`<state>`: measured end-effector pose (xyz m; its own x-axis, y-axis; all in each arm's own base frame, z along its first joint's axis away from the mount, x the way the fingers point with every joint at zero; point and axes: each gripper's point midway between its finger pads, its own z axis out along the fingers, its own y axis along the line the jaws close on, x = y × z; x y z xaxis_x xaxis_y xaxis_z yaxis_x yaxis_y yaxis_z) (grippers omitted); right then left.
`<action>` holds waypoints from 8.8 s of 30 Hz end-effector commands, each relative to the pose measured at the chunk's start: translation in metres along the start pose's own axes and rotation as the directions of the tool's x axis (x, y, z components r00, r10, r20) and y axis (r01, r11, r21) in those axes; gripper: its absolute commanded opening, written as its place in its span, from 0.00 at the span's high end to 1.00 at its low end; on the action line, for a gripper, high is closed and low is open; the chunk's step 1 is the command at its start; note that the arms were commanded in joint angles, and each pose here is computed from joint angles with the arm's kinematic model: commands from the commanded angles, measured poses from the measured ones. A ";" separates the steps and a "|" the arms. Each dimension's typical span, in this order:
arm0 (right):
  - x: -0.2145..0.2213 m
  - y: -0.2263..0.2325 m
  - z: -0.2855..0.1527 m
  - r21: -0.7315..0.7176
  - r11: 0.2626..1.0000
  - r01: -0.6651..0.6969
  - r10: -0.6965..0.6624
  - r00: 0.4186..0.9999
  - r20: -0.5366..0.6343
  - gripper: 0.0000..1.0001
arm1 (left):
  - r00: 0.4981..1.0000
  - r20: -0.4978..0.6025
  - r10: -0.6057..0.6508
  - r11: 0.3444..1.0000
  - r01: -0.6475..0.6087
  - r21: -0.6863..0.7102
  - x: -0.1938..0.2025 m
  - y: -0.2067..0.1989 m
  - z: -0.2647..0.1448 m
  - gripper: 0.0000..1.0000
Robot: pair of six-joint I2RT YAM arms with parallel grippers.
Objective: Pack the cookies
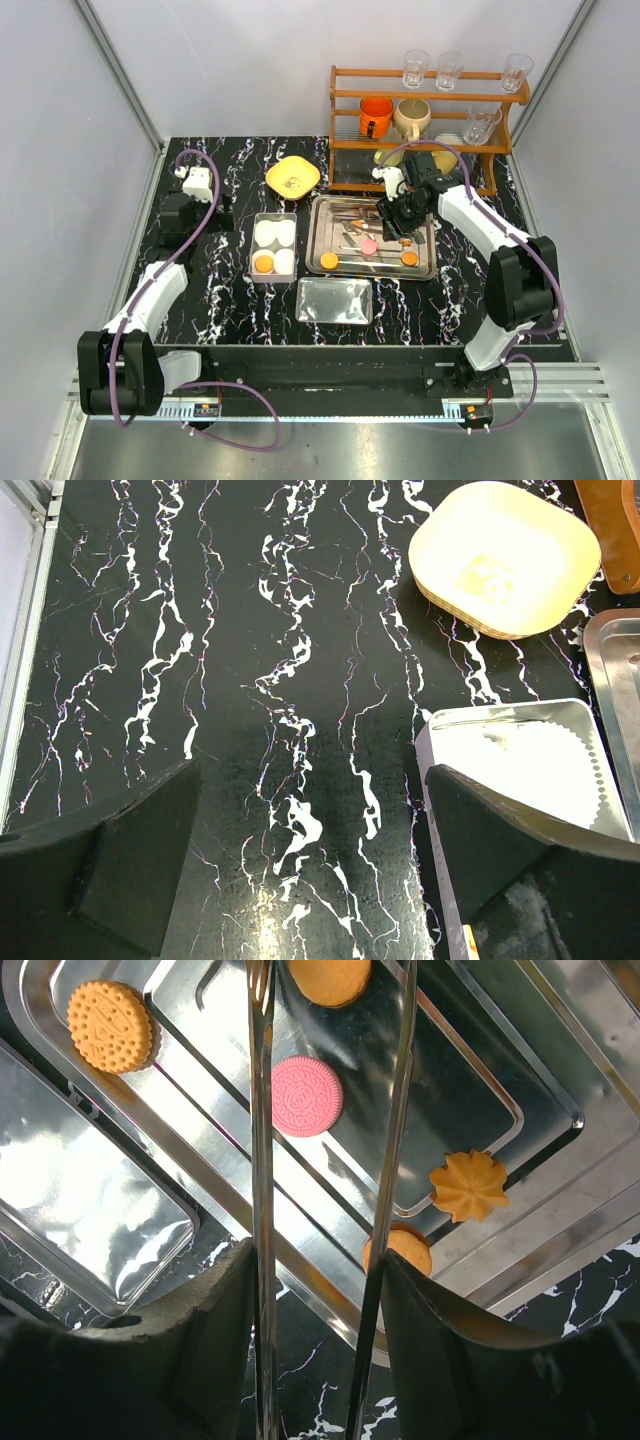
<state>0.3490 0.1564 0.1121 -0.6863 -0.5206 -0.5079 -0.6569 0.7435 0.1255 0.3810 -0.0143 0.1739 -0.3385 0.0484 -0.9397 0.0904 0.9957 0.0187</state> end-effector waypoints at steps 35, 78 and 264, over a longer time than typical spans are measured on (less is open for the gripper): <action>0.010 0.003 0.004 -0.088 0.996 -0.032 0.032 0.999 -0.005 0.47 | 0.997 0.081 0.013 1.000 -0.013 -0.002 -0.019 0.002 -0.005 0.01; 0.026 -0.002 0.002 -0.033 0.999 -0.011 0.010 0.999 -0.033 0.52 | 0.997 0.081 0.008 1.000 -0.009 0.004 -0.021 0.001 -0.005 0.01; 0.003 0.043 -0.057 0.058 0.995 0.076 -0.082 0.992 0.100 0.55 | 0.997 0.071 -0.005 1.000 0.004 0.018 -0.017 -0.002 -0.006 0.01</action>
<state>0.2972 0.1691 0.1590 -0.6278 -0.5435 -0.5572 -0.6888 0.7214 0.0724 0.3774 -0.0156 0.1707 -0.3429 0.0439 -0.9383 0.0953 0.9954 0.0117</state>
